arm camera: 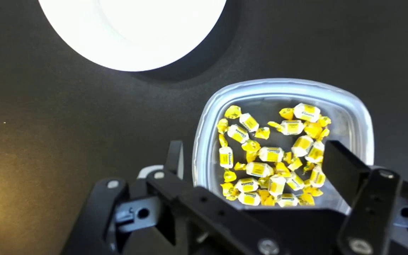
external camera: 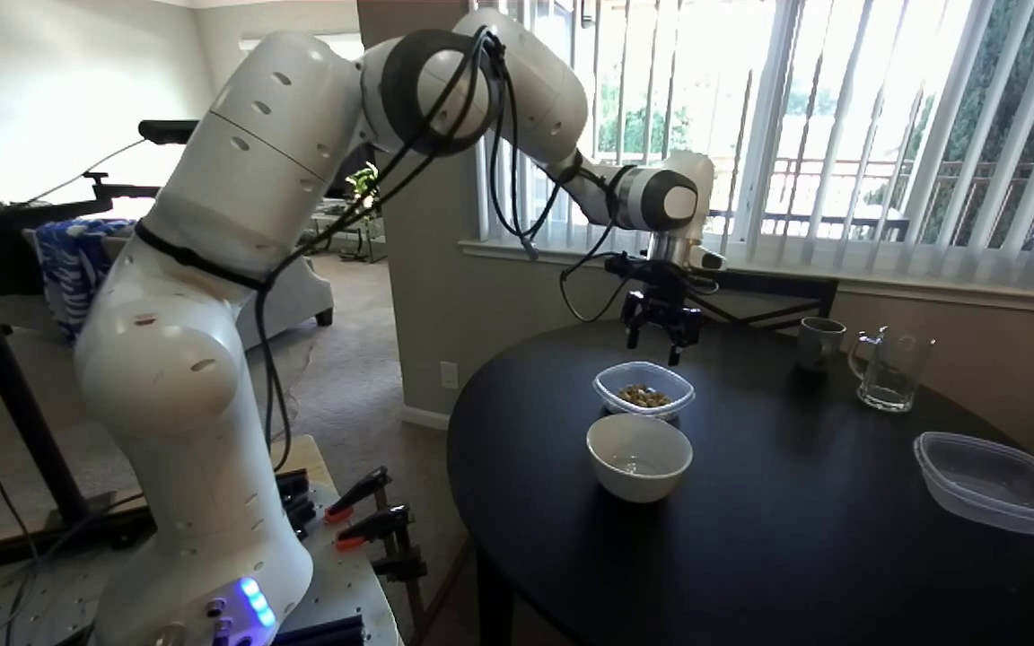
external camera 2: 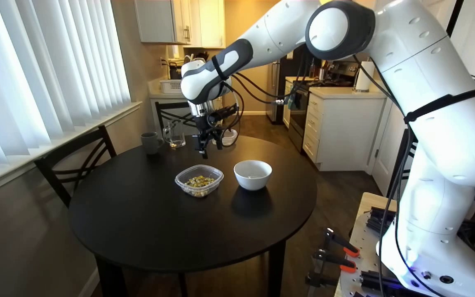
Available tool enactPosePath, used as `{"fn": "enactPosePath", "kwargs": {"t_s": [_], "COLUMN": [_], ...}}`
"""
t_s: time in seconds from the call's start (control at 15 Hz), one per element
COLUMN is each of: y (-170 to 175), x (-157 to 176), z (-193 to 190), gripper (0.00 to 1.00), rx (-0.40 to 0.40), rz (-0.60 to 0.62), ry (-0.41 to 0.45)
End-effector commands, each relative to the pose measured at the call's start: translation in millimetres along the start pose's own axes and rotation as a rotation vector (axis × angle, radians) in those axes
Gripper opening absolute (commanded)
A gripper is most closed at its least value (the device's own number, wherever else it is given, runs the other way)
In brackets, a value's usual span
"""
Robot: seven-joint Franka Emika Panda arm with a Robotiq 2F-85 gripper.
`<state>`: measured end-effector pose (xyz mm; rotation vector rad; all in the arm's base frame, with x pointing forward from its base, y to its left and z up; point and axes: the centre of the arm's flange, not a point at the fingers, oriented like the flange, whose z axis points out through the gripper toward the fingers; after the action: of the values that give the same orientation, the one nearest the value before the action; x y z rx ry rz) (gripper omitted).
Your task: Pour the contents in the container into the bowl
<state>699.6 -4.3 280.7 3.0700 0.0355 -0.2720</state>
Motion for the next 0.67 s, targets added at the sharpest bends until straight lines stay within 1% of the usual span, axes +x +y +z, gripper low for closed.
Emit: {"fn": "enactPosePath", "kwargs": {"t_s": [0.0,0.27,0.33,0.47,0.6], "y": [8.3,4.8,4.1,5.2,8.2], "x": [41.5,61.3,65.9,72.3,74.5], "z": [29.6,49.2,53.9,62.7,69.3], "gripper": [1.0,0.99,0.95,0.7,0.56], "rx": [-0.01,-0.014,-0.01,-0.012,-0.006], "rz": [0.04,0.026,0.022,0.019,0.025], "ry": [-0.031,-0.031,-0.034,-0.039,-0.048]}}
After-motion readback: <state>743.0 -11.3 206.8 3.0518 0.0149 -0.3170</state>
